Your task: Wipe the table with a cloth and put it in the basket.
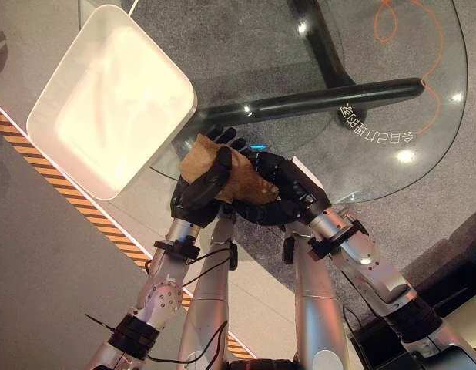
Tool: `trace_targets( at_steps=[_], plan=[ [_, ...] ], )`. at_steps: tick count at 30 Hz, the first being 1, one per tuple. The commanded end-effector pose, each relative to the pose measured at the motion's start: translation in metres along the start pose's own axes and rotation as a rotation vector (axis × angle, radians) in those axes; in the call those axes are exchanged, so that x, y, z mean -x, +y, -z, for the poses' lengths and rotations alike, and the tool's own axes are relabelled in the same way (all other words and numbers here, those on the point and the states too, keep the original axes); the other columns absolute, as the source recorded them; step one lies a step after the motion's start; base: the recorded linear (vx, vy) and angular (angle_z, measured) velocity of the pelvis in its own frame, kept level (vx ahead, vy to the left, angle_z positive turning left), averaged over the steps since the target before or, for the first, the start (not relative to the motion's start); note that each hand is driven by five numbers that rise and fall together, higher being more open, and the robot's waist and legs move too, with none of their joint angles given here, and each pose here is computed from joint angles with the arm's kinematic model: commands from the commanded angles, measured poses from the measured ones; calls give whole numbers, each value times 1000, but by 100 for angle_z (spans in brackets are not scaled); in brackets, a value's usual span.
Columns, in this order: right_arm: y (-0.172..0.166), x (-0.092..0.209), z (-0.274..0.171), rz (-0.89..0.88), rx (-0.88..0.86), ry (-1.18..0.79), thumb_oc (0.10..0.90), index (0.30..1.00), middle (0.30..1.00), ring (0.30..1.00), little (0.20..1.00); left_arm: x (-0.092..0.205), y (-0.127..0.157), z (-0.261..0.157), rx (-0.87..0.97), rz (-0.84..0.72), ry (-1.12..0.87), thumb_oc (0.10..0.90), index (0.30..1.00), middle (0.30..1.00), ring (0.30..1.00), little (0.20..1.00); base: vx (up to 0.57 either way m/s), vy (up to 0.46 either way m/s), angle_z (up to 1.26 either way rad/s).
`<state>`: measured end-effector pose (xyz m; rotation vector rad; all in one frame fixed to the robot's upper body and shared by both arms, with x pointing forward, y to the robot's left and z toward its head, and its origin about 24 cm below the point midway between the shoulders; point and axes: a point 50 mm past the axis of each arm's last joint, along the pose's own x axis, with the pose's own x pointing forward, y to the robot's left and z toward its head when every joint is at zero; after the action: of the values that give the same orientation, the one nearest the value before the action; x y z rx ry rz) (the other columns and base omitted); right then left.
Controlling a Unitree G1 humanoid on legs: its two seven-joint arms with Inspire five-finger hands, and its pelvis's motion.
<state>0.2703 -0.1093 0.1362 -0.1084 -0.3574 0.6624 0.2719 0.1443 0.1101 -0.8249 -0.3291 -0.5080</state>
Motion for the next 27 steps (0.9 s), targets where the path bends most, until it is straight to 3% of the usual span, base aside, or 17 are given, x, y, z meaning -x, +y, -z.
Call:
trace_targets(
  at_steps=[1,3,5,6,20,27],
  plan=[
    [3,-8,-66,-11,-23,-378,800,900,900,900,900,7,-46,-8,55,281,-75,344,509,509,509,444,0,0,0],
    [3,-9,-66,-13,-25,-377,800,900,900,900,900,7,-46,-8,57,284,-78,309,479,479,479,409,0,0,0],
    [3,-9,-66,-14,-27,-377,800,900,900,900,900,7,-47,-8,60,288,-80,213,396,396,396,313,0,0,0],
    [4,-9,-66,-14,-28,-377,800,900,900,900,900,7,-47,-8,62,291,-81,103,302,302,302,203,0,0,0],
    [0,-8,-68,26,-33,-409,800,900,900,900,900,7,-47,-10,78,301,-106,100,300,300,300,200,0,0,0],
    [-16,4,-80,116,-119,-547,800,900,900,900,900,9,-43,-13,70,287,-118,100,300,300,300,200,0,0,0]
  ],
)
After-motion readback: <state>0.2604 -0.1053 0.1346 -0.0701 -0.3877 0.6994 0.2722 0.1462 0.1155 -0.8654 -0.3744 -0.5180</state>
